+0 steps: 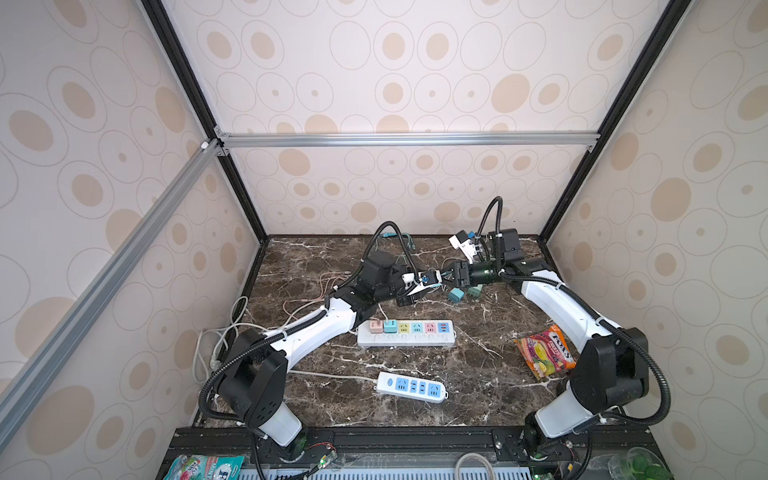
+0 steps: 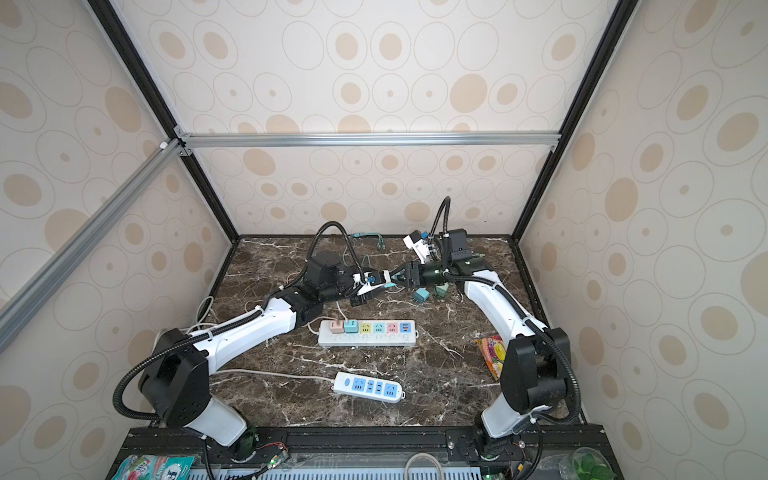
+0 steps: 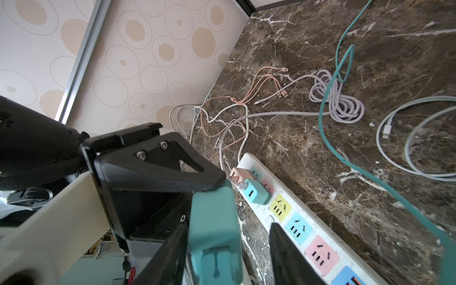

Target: Insert the plug

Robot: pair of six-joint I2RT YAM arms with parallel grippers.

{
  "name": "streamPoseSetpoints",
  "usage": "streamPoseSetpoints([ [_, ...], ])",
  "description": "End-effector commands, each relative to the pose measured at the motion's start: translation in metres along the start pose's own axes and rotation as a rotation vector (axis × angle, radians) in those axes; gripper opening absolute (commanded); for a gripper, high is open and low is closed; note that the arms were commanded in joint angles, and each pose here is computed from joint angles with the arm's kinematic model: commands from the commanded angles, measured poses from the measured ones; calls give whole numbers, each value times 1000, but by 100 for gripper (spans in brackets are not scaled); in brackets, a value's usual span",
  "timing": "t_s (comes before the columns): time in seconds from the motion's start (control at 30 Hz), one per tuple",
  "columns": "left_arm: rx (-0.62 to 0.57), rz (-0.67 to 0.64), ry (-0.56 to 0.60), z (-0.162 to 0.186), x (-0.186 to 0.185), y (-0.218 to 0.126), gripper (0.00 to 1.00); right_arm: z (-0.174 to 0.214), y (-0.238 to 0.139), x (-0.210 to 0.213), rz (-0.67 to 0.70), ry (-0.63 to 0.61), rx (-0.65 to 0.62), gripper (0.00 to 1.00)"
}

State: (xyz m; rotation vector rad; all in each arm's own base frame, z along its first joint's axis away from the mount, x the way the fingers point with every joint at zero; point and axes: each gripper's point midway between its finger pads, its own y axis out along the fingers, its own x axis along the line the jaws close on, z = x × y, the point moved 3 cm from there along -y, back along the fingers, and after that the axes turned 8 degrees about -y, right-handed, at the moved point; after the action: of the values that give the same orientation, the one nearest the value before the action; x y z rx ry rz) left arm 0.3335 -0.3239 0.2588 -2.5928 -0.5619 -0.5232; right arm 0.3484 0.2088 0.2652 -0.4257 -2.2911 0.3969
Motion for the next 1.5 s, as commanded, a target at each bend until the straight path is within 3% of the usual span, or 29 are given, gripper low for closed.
streamPoseSetpoints([
  [0.0, -61, 8, 70, -20, 1, -10, 0, 1, 1, 6, -29, -31, 38, 49],
  [0.13, -79, 18, 73, -23, -1, -10, 0, 2, 2, 6, -44, -34, 43, 38],
  [0.47, -102, 18, 59, -26, 0, -9, 0, 6, -3, 6, 17, -115, 50, 1],
  [0.6, -98, -12, 41, -24, 4, -8, 0, 6, -5, 8, 15, -143, 46, 0],
  [0.77, -133, -144, -34, -23, 19, -11, 49, 4, -6, 4, 54, -155, 43, 0],
  [0.87, -168, -215, -59, -24, 25, -17, 92, 3, -7, -1, 96, -173, 42, 0],
  [0.9, -182, -234, -71, -25, 27, -21, 98, 3, -7, -4, 115, -179, 39, 0],
  [1.2, -312, -430, -199, -37, 41, -70, 98, 7, -2, -23, 236, -264, 84, 0],
  [1.33, -400, -599, -356, -41, 56, -108, 98, 27, 16, -20, 292, -469, 229, 0],
  [1.47, -420, -764, -519, -31, 67, -141, 98, 62, 38, 0, 203, -736, 424, 0],
])
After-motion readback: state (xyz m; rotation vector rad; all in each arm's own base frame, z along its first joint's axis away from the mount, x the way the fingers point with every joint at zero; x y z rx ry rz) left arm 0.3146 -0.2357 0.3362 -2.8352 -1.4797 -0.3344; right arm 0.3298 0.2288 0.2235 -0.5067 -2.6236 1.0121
